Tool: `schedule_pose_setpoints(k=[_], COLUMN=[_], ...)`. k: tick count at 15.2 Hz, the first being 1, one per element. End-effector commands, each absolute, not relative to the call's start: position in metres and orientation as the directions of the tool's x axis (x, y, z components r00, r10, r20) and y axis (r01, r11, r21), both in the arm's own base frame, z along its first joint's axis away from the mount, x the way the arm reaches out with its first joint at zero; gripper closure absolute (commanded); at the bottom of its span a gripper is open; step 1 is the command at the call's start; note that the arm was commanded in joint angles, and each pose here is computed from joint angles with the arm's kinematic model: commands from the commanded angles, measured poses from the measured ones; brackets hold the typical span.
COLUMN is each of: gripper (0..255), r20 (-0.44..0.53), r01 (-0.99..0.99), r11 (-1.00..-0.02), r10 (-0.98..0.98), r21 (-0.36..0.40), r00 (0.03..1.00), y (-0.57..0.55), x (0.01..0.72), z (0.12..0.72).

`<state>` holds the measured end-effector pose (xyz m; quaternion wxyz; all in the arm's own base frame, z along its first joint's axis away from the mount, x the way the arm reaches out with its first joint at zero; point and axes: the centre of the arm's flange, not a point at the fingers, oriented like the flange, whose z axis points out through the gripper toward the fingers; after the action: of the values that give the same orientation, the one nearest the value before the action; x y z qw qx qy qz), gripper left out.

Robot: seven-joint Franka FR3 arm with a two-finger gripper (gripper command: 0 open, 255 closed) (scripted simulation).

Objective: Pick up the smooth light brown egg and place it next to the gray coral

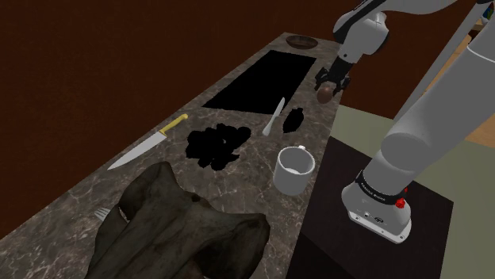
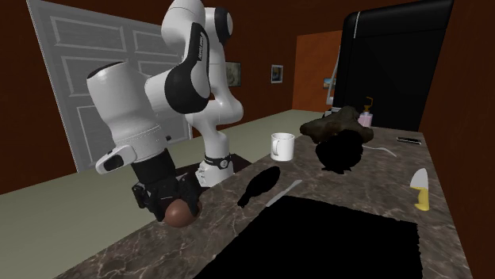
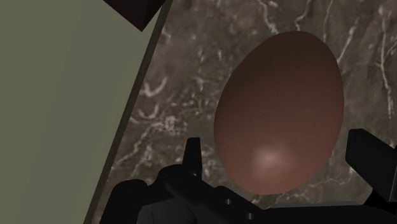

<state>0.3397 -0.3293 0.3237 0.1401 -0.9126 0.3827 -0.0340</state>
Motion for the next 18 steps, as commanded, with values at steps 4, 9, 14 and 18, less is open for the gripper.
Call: schedule_pose_setpoints(k=[4,9,14,18], gripper=[0,255,255,255], r20=[-0.045,-0.045,-0.045,-0.045], r01=[-0.689,-0.689,-0.689,-0.689], r11=[-0.668,-0.668,-0.668,-0.668], r10=[-0.708,-0.708,-0.708,-0.708], r21=[-0.282,-0.282,-0.282,-0.282], r00=[0.705,0.705,0.705,0.705], y=[-0.329,-0.329,-0.329,-0.329], x=[0.340,0.340,0.340,0.340], z=[0.323,0.323,0.323,0.344])
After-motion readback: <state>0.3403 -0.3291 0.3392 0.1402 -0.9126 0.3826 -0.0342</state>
